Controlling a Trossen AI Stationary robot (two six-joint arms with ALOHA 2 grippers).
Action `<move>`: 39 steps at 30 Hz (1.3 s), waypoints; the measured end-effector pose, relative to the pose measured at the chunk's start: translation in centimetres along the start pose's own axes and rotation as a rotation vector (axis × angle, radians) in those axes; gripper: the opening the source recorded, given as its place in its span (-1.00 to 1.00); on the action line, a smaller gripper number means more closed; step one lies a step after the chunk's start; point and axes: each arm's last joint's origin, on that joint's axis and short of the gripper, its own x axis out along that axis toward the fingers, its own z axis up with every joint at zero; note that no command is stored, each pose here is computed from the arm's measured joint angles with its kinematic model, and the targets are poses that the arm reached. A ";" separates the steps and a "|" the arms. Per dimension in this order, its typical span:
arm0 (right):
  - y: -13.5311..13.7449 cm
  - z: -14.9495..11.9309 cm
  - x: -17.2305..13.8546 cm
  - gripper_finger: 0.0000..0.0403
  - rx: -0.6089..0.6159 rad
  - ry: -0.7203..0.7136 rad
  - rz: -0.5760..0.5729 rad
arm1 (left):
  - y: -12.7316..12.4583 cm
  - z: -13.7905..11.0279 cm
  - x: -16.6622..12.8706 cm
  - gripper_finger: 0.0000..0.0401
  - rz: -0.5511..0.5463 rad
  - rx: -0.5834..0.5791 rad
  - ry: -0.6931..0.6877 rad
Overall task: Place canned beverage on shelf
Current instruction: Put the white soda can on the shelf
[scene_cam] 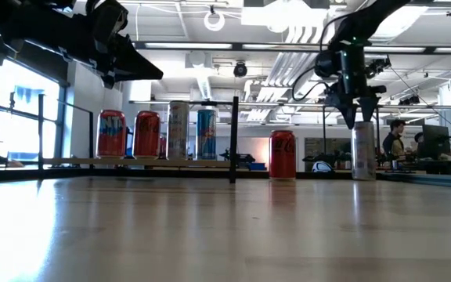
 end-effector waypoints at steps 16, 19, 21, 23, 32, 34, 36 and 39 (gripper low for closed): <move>-0.7 0.7 -2.7 0.42 0.039 -0.034 -0.024 | -0.1 0.0 0.0 -1.00 -0.023 0.007 0.005; -1.3 0.5 -1.9 0.42 0.077 -0.001 0.009 | -0.1 0.0 0.0 -1.00 -0.029 0.007 0.006; -1.3 0.5 -1.6 0.42 0.082 -0.007 0.027 | -0.1 0.0 0.0 -1.00 -0.029 0.007 0.007; -1.4 0.6 -1.4 0.42 0.085 -0.014 0.032 | -0.1 0.0 0.0 -1.00 -0.029 0.007 0.006; -1.3 0.5 -0.8 0.42 0.070 -0.011 0.038 | -0.1 0.0 0.0 -1.00 -0.029 0.007 0.006; -1.2 0.6 -0.6 0.42 0.070 -0.003 0.037 | -0.1 0.0 0.0 -1.00 -0.028 0.007 0.006; -1.1 0.7 -0.3 0.42 0.069 0.007 0.032 | -0.1 0.0 0.0 -1.00 -0.028 0.007 0.006; -1.0 0.9 0.3 0.42 0.061 0.034 0.019 | -0.1 0.0 0.0 -1.00 -0.028 0.007 0.006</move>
